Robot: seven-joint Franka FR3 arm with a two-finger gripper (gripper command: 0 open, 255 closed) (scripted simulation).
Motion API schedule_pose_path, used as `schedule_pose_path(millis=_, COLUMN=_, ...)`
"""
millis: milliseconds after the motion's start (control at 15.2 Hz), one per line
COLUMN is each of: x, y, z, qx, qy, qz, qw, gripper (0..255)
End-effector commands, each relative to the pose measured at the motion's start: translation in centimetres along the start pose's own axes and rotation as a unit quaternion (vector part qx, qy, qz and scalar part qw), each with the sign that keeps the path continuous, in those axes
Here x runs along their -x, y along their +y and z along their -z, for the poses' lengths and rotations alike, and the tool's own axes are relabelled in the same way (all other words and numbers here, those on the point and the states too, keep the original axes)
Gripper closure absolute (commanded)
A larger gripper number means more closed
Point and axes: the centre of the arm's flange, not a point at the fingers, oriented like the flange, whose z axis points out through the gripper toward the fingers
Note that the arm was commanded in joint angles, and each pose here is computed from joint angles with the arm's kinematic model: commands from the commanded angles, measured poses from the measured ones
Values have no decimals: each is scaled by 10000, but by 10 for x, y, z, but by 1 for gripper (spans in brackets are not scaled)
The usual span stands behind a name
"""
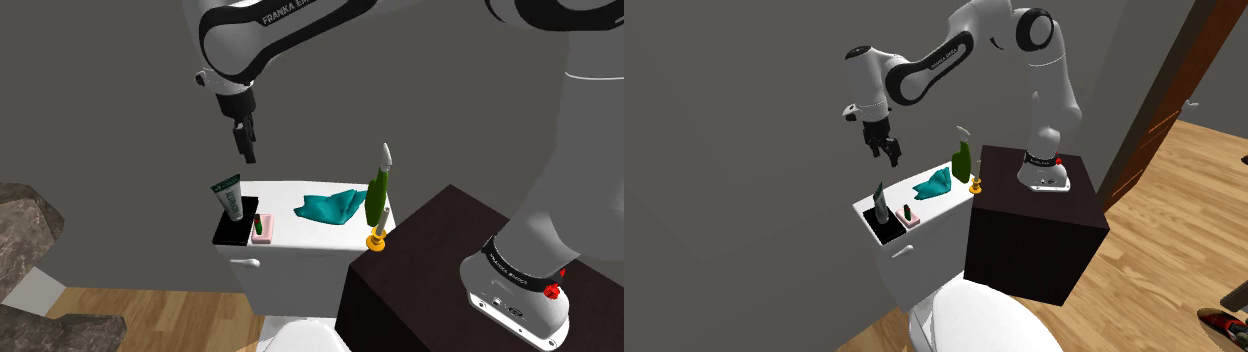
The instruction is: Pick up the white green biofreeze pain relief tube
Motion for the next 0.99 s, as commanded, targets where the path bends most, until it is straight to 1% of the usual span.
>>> schedule_pose_path(millis=0, x=-25, y=-11, z=-15, qx=16, qy=-39, qz=326, qw=9995, gripper=0)
schedule_pose_path(millis=132, x=-43, y=-19, z=-24, qx=28, qy=-70, qz=580, qw=9983, gripper=0)
schedule_pose_path(millis=594, x=-46, y=-18, z=-61, qx=28, qy=-70, qz=580, qw=9983, gripper=0)
schedule_pose_path(millis=726, x=-46, y=-18, z=-64, qx=28, qy=-70, qz=580, qw=9983, gripper=0)
schedule_pose_path(millis=792, x=-46, y=-18, z=-64, qx=28, qy=-70, qz=580, qw=9983, gripper=255)
schedule_pose_path(millis=924, x=-46, y=-18, z=-63, qx=28, qy=-70, qz=580, qw=9983, gripper=255)
